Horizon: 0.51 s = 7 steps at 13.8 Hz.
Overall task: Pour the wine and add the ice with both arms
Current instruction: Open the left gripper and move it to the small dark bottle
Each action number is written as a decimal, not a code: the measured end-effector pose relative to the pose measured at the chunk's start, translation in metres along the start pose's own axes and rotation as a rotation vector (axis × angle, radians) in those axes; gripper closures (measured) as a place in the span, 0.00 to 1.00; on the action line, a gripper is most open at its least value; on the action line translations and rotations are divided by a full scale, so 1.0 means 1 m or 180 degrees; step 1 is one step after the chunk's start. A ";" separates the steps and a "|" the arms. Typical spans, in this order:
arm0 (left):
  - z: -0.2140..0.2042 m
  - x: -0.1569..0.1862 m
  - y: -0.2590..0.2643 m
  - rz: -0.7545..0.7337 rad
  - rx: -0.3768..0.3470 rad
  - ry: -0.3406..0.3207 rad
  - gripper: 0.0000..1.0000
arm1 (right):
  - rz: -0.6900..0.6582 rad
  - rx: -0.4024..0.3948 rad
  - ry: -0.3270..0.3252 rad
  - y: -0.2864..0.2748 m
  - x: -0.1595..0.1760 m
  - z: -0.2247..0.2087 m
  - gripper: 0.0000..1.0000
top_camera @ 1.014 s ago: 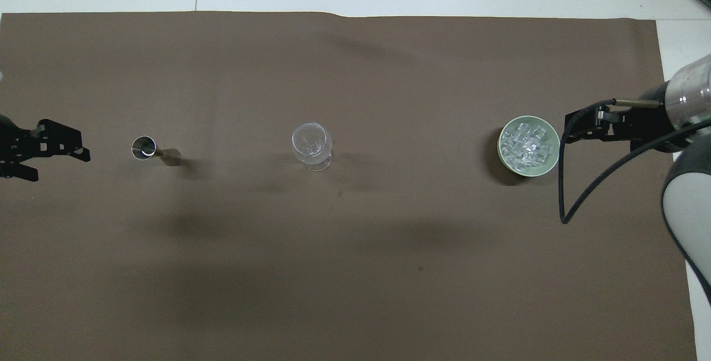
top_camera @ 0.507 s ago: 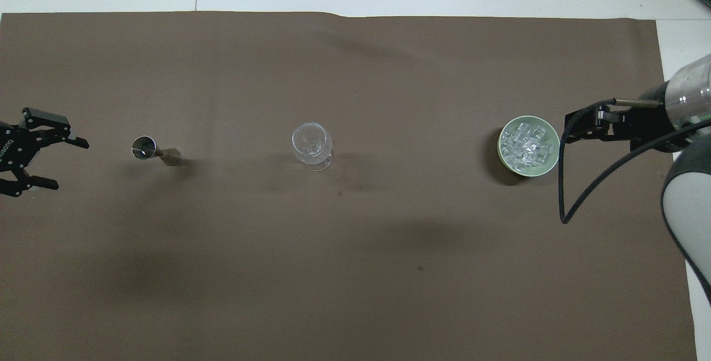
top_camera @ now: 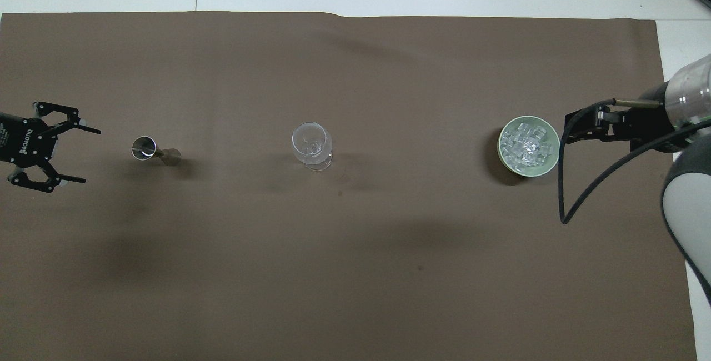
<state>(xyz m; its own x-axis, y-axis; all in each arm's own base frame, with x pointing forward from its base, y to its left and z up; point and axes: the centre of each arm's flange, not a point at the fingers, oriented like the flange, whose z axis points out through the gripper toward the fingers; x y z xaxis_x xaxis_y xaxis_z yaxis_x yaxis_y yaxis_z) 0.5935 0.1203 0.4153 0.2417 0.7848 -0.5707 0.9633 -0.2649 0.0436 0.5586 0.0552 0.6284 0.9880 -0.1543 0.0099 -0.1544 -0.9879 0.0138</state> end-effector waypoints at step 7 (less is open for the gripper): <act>0.027 0.050 -0.009 -0.0729 -0.0386 -0.0441 0.00 | 0.0000 0.0000 0.0000 0.000 0.000 0.000 0.00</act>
<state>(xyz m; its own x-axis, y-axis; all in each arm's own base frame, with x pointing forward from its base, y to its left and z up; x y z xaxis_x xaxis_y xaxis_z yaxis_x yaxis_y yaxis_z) 0.5940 0.1468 0.3642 0.0060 0.7302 -0.6833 0.9999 -0.0141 -0.0064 0.5586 0.0552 0.6284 0.9880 -0.1543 0.0099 -0.1544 -0.9879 0.0138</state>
